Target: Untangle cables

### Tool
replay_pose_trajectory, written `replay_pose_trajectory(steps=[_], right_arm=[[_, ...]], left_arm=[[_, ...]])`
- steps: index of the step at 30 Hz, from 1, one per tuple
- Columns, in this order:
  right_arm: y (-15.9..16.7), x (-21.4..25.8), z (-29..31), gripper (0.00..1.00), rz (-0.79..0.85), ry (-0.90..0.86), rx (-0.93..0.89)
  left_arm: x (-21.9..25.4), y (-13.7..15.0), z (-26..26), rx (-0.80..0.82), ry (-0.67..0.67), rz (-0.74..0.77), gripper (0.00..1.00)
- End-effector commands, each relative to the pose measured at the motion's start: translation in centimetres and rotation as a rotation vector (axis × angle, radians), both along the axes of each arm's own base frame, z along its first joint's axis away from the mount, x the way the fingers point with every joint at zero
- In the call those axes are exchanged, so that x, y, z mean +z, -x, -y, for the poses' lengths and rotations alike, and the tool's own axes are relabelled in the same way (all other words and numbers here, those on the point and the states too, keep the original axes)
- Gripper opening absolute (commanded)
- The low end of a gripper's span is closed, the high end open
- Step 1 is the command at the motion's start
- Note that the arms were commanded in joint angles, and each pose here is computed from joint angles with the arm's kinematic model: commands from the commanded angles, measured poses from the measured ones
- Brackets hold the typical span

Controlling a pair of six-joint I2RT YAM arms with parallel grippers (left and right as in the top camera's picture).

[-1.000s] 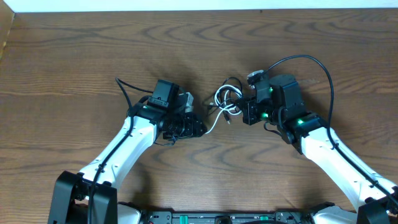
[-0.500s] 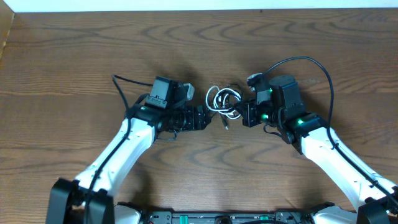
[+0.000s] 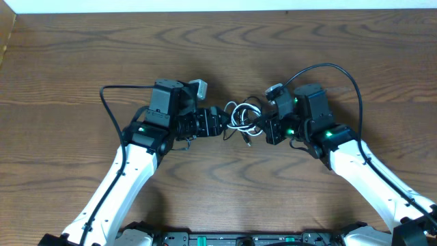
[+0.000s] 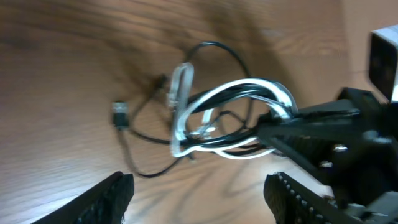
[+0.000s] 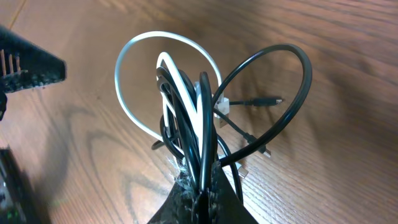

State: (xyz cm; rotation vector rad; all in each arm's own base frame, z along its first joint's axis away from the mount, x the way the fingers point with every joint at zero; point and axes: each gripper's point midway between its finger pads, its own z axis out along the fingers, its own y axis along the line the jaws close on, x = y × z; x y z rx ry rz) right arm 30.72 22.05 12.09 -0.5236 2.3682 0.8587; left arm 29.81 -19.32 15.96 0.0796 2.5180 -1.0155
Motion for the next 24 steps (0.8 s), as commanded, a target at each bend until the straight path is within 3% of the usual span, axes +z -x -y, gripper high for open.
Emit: replay_pose_trajectory(steps=[1, 13, 24], right_arm=[[0.6, 1.3, -1.0, 0.01, 0.052, -0.024, 0.071], [2.0, 1.3, -2.5, 0.01, 0.032, -0.041, 0.12], [2.9, 1.4, -3.6, 0.01, 0.029, -0.046, 0.16]], left_arm=[[1.8, 0.5, 2.3, -0.049, 0.1, -0.038, 0.7], [0.4, -0.2, 5.8, 0.076, 0.231, -0.267, 0.66], [-2.2, -3.7, 4.0, 0.294, 0.159, -0.248, 0.63]])
